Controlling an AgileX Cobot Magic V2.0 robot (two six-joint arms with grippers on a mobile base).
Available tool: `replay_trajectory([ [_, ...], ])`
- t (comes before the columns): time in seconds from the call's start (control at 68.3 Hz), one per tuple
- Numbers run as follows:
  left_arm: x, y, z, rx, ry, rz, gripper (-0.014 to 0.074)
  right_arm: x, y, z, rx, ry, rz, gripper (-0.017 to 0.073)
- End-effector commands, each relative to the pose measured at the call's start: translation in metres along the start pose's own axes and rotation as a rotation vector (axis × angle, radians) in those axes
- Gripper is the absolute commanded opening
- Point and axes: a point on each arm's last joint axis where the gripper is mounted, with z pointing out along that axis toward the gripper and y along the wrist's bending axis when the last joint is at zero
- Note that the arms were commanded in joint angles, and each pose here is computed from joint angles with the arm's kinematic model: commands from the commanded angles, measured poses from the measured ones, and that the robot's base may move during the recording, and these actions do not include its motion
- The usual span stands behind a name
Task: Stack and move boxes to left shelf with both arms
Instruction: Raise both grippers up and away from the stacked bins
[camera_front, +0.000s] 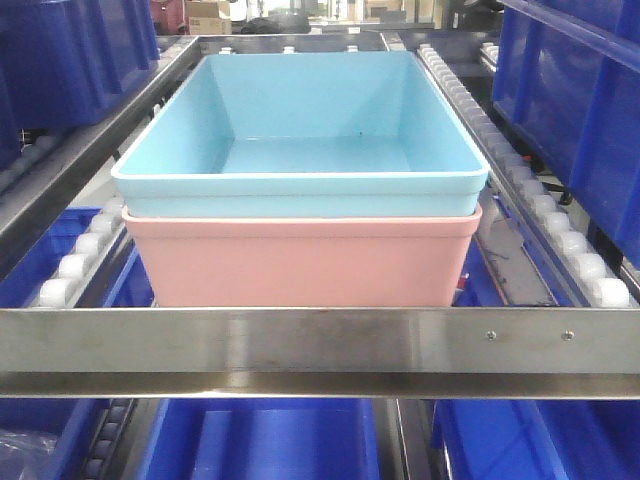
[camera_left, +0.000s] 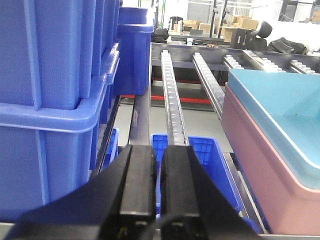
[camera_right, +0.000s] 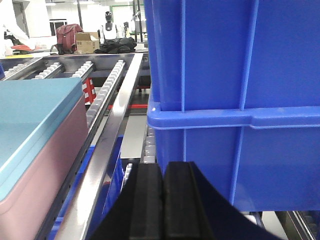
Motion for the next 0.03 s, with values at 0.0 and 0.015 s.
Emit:
replay_trajectory([
  [0.0, -0.0011, 0.0006, -0.0013, -0.001, -0.087, -0.005, 0.0008, -0.0085, 0.0011, -0.0006, -0.01, -0.091, -0.011, 0.0088],
  [0.015, -0.0011, 0.0006, -0.0013, -0.001, -0.087, -0.005, 0.0008, -0.0085, 0.0011, -0.0006, -0.01, -0.091, -0.011, 0.0088],
])
